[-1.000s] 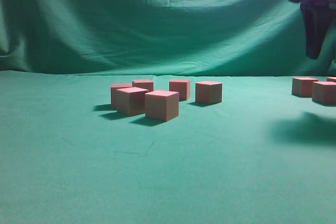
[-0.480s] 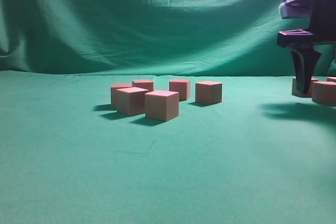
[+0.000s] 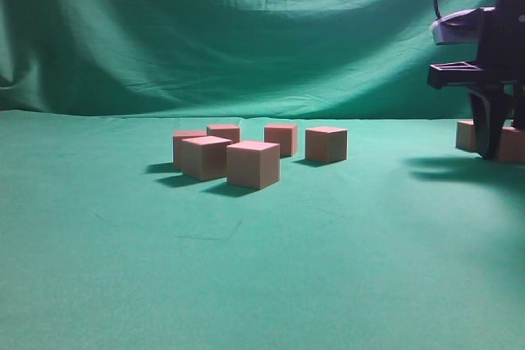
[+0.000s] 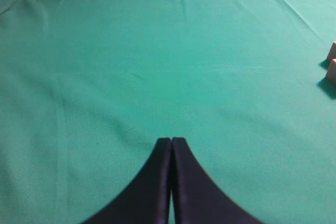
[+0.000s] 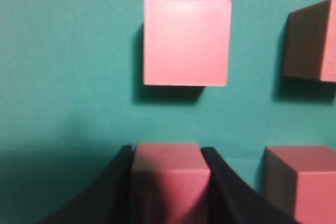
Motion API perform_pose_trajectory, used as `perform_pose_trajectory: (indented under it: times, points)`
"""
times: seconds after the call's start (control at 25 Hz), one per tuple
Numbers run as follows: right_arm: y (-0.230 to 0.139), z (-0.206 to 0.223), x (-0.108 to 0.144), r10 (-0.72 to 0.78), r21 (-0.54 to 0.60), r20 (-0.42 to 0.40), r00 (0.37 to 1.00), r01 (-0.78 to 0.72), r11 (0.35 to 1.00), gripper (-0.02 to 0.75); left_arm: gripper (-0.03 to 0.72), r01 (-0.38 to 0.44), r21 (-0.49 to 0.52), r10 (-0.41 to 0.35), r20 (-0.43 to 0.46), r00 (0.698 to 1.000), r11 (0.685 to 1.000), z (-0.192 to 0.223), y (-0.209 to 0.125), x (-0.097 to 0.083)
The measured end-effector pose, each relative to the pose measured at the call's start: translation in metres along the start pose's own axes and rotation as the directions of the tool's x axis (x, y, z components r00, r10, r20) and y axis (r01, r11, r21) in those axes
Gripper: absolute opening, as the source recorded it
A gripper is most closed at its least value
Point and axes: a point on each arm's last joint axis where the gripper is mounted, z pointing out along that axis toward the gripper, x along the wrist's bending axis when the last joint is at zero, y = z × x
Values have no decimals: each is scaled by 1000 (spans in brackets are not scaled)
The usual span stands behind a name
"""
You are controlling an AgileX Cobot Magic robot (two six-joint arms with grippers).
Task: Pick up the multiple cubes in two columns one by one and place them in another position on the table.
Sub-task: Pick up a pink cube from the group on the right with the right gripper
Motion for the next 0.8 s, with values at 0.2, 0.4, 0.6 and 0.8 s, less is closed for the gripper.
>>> perform_pose_trajectory:
  times: [0.2,0.4,0.6,0.8]
  points:
    - [9,-20,-1,4,47,11,1000,-4,999,262,0,0,0,0,0,1000,1000,0,0,0]
    - [8,-83,21,-49,21,1,999,48,999,262,0,0,0,0,0,1000,1000,0,0,0]
    - [-17,-135,80,-254,-53,-41,966,252,966,262,0,0,0,0,0,1000,1000,0,0,0]
    - [-58,-139,142,-419,-32,-85,904,417,908,262,0,0,0,0,0,1000,1000,0,0,0]
